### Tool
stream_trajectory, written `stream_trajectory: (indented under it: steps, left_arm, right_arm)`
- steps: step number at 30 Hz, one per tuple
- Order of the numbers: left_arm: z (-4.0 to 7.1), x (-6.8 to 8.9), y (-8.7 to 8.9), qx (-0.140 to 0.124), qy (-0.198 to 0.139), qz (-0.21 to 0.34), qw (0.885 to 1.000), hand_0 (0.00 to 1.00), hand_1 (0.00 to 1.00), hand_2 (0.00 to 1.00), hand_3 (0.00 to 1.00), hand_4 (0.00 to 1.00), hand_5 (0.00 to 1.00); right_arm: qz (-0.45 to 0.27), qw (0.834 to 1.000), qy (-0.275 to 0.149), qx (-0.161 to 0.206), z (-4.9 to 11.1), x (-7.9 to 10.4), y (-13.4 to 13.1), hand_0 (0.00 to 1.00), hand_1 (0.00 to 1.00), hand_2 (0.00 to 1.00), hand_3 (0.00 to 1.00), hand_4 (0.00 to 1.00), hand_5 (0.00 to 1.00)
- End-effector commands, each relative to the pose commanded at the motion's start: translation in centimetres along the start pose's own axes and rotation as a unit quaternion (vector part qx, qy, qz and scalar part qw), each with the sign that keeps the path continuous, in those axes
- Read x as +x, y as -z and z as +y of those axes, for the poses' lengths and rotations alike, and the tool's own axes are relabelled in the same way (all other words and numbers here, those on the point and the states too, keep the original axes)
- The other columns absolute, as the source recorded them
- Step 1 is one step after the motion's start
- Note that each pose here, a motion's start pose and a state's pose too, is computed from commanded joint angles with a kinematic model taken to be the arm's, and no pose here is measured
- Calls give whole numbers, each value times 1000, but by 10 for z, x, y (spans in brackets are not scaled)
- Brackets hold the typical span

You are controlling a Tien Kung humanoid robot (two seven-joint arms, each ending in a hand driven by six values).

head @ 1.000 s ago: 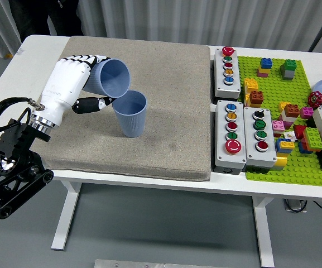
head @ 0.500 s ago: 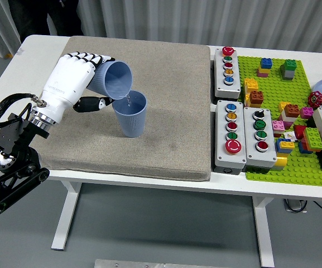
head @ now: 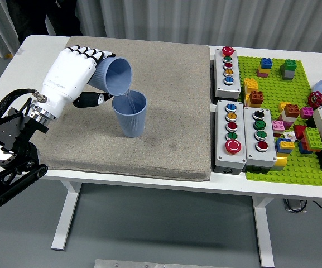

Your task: Pick cup pour cup place

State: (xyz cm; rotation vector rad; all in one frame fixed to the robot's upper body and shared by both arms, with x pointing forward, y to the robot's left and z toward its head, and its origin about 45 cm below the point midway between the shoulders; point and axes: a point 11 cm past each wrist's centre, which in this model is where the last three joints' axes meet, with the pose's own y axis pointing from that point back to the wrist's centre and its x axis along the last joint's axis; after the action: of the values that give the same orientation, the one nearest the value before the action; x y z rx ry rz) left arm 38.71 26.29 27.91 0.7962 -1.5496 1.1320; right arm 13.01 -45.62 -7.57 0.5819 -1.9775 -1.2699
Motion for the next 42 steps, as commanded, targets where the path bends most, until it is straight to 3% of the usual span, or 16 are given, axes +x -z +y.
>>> stream_trajectory:
  steps: [42]
  left_arm:
    - [-7,6,2,-11,1,-47,999,539,547,640,573,713,200]
  right_arm:
    - [-4,1000,1,-1,0,-1,0,702,628,560,563,2,10]
